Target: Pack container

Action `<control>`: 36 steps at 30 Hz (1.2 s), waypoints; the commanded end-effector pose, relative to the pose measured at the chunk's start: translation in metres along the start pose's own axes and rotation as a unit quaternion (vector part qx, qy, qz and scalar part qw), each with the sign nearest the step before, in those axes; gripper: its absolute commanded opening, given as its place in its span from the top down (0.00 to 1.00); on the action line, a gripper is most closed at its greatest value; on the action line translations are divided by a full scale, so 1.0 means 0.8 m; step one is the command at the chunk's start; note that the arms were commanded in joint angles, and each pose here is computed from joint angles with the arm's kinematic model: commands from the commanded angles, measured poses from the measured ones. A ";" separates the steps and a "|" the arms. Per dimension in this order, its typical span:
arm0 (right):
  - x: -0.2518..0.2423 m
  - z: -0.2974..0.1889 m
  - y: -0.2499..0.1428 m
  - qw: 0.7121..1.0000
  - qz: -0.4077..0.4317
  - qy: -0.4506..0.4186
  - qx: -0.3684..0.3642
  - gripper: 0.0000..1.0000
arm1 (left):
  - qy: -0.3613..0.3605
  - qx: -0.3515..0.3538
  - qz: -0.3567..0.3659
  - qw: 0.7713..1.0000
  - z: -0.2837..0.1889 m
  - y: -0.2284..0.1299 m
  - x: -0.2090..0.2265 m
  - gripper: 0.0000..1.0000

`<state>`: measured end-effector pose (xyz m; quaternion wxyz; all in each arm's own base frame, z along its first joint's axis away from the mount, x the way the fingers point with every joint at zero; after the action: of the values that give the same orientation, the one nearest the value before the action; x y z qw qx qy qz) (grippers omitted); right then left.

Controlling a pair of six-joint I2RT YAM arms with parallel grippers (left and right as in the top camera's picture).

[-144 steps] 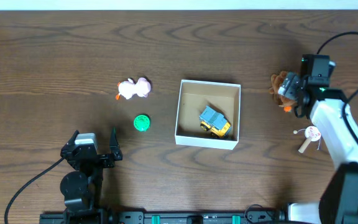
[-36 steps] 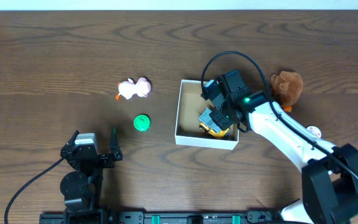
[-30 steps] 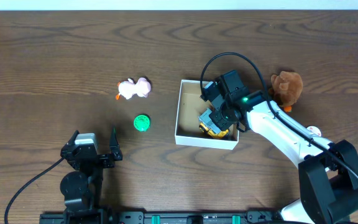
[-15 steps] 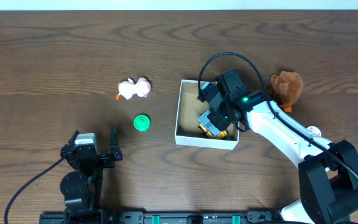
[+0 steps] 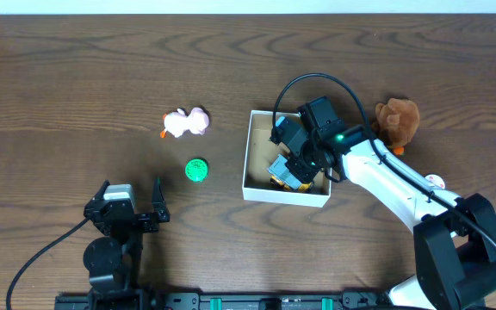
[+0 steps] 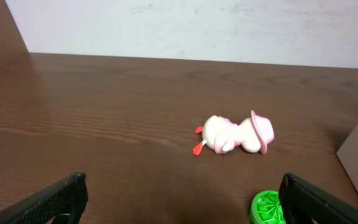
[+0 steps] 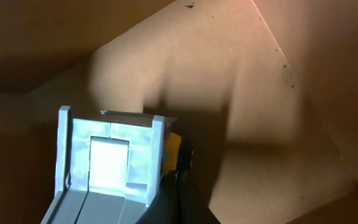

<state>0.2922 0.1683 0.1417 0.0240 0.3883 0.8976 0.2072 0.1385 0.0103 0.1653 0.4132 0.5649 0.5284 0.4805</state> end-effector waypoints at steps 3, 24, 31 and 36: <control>0.007 -0.002 0.003 0.999 -0.045 0.019 0.005 0.99 | -0.004 0.021 -0.003 1.000 0.002 -0.012 -0.002 0.02; 0.014 -0.003 0.005 0.995 -0.080 0.055 -0.006 0.99 | -0.004 0.021 -0.003 1.000 0.002 -0.012 -0.002 0.02; 0.014 -0.003 0.004 0.995 -0.079 0.059 -0.007 0.93 | -0.004 0.021 -0.003 1.000 0.002 -0.012 -0.002 0.02; 0.007 -0.002 0.005 0.996 -0.081 0.022 -0.002 0.58 | -0.004 0.021 -0.003 1.000 0.002 -0.012 -0.002 0.02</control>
<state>0.2876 0.1712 0.1434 0.0074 0.3145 0.9237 0.2186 0.1385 0.0103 0.1653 0.4132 0.5649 0.5284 0.4805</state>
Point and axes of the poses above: each gripper's point midway between its finger pads, its own z axis out along the fingers, its own x axis along the line the jaws close on, y = z × x, the point moved 10 cm from there along -z, back along the fingers, and after that the axes turned 8 degrees about z, right-handed, at the moved point
